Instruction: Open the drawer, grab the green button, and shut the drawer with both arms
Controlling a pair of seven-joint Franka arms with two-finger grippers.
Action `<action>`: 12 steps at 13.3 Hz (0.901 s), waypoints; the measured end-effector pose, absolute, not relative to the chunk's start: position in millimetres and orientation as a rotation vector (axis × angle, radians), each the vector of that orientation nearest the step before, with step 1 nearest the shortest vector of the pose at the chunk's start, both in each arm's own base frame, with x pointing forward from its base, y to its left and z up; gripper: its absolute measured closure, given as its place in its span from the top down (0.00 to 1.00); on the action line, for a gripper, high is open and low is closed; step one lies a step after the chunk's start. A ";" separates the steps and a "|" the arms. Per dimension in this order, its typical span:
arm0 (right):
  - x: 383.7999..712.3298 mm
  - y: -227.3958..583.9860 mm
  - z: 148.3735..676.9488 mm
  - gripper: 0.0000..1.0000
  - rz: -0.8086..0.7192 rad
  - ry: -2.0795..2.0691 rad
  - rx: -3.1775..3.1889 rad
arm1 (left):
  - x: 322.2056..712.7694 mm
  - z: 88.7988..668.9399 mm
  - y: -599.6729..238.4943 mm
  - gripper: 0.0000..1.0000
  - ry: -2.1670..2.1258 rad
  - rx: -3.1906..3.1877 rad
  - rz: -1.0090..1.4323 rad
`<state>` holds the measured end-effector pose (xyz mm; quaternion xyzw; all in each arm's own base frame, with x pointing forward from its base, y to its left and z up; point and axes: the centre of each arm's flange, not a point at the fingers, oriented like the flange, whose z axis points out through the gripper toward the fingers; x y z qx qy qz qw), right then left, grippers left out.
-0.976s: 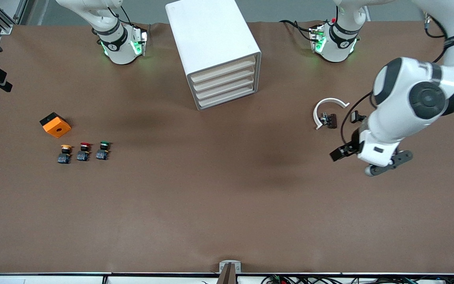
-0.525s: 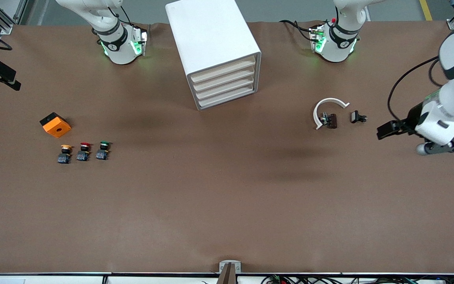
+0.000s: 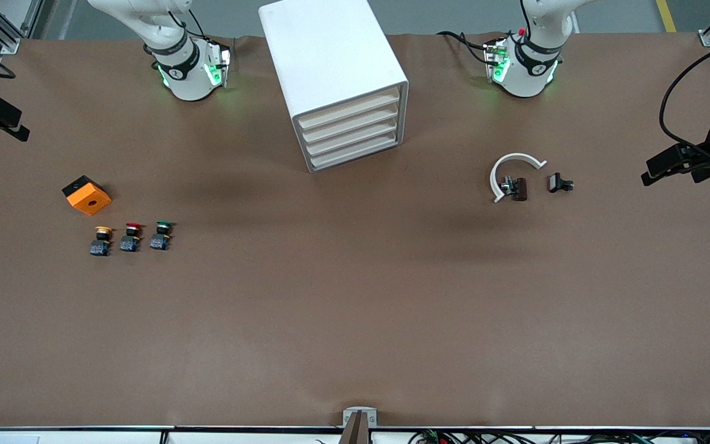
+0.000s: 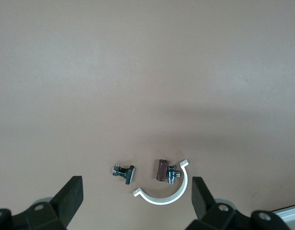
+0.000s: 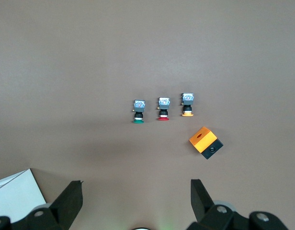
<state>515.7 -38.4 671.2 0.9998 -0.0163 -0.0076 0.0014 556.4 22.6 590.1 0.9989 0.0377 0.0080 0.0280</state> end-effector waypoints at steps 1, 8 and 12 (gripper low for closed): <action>515.7 -38.2 671.2 1.00 -0.024 -0.051 3.138 | 555.9 591.1 20.5 1.00 0.111 3.084 0.027; 515.7 -33.5 671.0 1.00 -0.028 -0.036 3.138 | 555.9 589.9 0.2 1.00 0.055 3.080 0.023; 515.8 -33.3 671.0 1.00 -0.028 -0.035 3.138 | 556.6 590.5 -6.7 1.00 0.035 3.078 0.034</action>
